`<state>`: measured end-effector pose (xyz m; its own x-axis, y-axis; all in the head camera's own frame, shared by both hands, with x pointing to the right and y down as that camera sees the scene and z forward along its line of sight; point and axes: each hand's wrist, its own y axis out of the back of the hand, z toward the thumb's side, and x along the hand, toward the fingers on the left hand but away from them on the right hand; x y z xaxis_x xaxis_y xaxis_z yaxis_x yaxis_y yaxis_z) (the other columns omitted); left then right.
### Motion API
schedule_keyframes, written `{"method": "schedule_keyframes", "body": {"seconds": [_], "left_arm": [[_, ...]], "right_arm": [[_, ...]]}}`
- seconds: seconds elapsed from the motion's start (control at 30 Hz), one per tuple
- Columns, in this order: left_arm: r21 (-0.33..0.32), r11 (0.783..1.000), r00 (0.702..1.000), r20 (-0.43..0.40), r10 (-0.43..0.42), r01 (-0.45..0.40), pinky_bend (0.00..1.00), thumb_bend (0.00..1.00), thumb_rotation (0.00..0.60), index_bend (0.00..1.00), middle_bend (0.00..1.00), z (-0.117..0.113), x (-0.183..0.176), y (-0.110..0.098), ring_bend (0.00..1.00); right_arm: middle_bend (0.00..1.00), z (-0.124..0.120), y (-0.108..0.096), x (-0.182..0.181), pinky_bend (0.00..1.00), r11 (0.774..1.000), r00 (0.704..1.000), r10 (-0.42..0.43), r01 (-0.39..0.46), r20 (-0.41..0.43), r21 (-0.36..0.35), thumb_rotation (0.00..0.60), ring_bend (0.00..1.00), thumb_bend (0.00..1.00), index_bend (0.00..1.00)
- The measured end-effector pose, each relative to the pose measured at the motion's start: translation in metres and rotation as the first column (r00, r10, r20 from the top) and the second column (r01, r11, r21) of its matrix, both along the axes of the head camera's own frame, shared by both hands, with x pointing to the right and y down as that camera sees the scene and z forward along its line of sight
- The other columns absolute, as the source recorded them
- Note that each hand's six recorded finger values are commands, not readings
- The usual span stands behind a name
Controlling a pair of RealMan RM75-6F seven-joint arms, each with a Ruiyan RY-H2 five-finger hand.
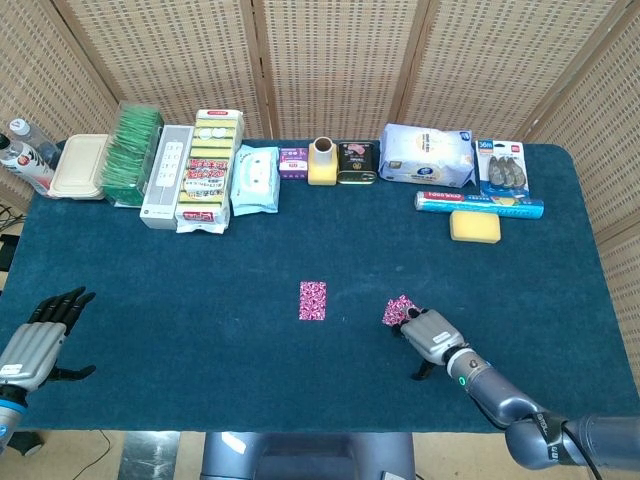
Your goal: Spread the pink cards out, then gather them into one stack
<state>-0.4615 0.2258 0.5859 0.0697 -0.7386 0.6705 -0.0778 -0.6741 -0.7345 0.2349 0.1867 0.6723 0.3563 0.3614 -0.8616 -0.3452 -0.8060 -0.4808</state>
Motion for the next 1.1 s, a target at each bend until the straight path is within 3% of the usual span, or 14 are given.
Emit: {"method": "schedule_keyframes", "body": {"seconds": [0.3, 0.53, 0.8, 1.1], "left_arm": [[0.000, 1.000, 1.000, 0.000, -0.003, 0.003, 0.04, 0.03, 0.600, 0.00, 0.00, 0.000, -0.001, 0.000, 0.00], [0.000, 1.000, 1.000, -0.001, -0.003, 0.003, 0.03, 0.03, 0.600, 0.00, 0.00, 0.000, -0.001, 0.000, 0.00], [-0.002, 1.000, 1.000, 0.002, 0.003, -0.003, 0.03, 0.03, 0.600, 0.00, 0.00, 0.001, 0.001, 0.001, 0.00], [-0.007, 1.000, 1.000, 0.004, 0.007, -0.007, 0.03, 0.03, 0.600, 0.00, 0.00, 0.002, 0.002, 0.001, 0.00]], "right_arm": [[0.32, -0.002, -0.003, 0.005, 0.24, 1.000, 1.000, 0.024, -0.024, -0.005, -0.004, 0.449, 0.12, 0.21, 0.27], [0.31, -0.012, -0.005, -0.011, 0.25, 0.997, 0.994, 0.076, -0.075, 0.077, -0.014, 0.424, 0.13, 0.21, 0.26], [0.29, -0.019, -0.020, -0.036, 0.22, 0.990, 0.979, 0.122, -0.132, 0.163, 0.047, 0.420, 0.12, 0.24, 0.26], [0.28, -0.010, -0.022, -0.071, 0.16, 0.987, 0.960, 0.159, -0.163, 0.231, -0.002, 0.429, 0.11, 0.24, 0.24]]}}
